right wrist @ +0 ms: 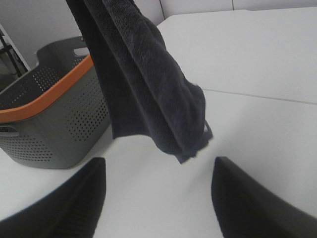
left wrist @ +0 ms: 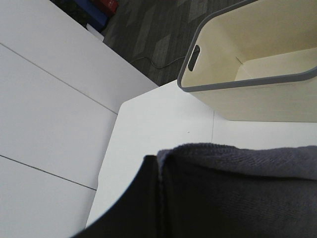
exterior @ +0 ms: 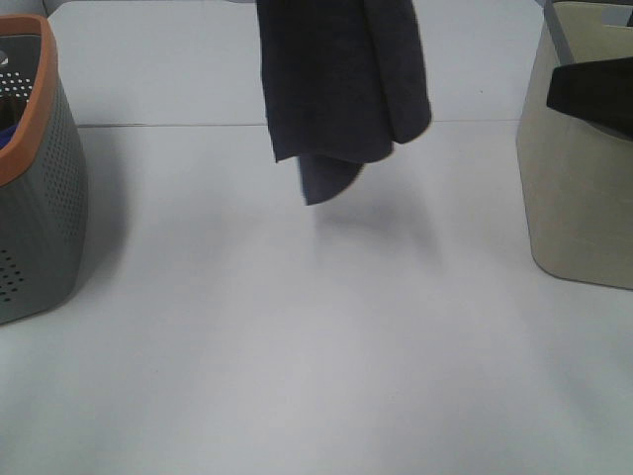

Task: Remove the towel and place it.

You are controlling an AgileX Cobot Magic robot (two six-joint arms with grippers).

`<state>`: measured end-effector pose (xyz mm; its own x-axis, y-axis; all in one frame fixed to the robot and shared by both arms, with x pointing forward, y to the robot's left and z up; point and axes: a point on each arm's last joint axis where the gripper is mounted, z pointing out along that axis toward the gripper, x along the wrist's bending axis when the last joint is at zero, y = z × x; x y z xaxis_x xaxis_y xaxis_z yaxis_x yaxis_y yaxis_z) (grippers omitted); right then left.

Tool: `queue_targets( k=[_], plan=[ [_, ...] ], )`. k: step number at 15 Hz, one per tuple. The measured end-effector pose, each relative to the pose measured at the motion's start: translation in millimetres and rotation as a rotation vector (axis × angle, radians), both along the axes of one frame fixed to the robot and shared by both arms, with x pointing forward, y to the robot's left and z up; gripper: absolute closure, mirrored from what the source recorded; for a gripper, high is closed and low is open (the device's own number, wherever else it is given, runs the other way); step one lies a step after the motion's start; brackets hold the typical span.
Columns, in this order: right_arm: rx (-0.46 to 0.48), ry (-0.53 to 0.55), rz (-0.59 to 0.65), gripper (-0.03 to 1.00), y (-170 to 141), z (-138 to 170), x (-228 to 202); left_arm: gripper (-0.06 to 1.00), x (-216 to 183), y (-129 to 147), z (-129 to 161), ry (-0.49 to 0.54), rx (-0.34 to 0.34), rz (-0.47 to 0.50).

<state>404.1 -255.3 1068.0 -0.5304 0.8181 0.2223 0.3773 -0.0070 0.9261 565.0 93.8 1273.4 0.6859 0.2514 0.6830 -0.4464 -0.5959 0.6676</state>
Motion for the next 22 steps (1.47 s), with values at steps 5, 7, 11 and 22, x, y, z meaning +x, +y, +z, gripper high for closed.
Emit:
queue_targets(
  k=[5, 7, 11, 22],
  plan=[
    [0.027, -0.003, 0.148, 0.34, 6.7, -15.3, 33.1, 0.94, -2.9, -29.7, -14.1, -0.005, 0.033, -0.078],
    [0.064, -0.007, 0.260, 0.34, 13.1, -14.0, 36.9, 0.94, -6.2, -34.2, -13.8, -0.005, 0.029, -0.094],
    [0.096, -0.080, 0.391, 0.34, 19.7, -3.9, 35.8, 0.94, -13.0, -43.8, -12.7, -0.012, 0.018, -0.119],
    [0.159, -0.052, 0.482, 0.37, 37.1, -45.6, 72.2, 0.94, -17.2, -49.8, -11.4, -0.040, 0.019, -0.140]
  ],
)
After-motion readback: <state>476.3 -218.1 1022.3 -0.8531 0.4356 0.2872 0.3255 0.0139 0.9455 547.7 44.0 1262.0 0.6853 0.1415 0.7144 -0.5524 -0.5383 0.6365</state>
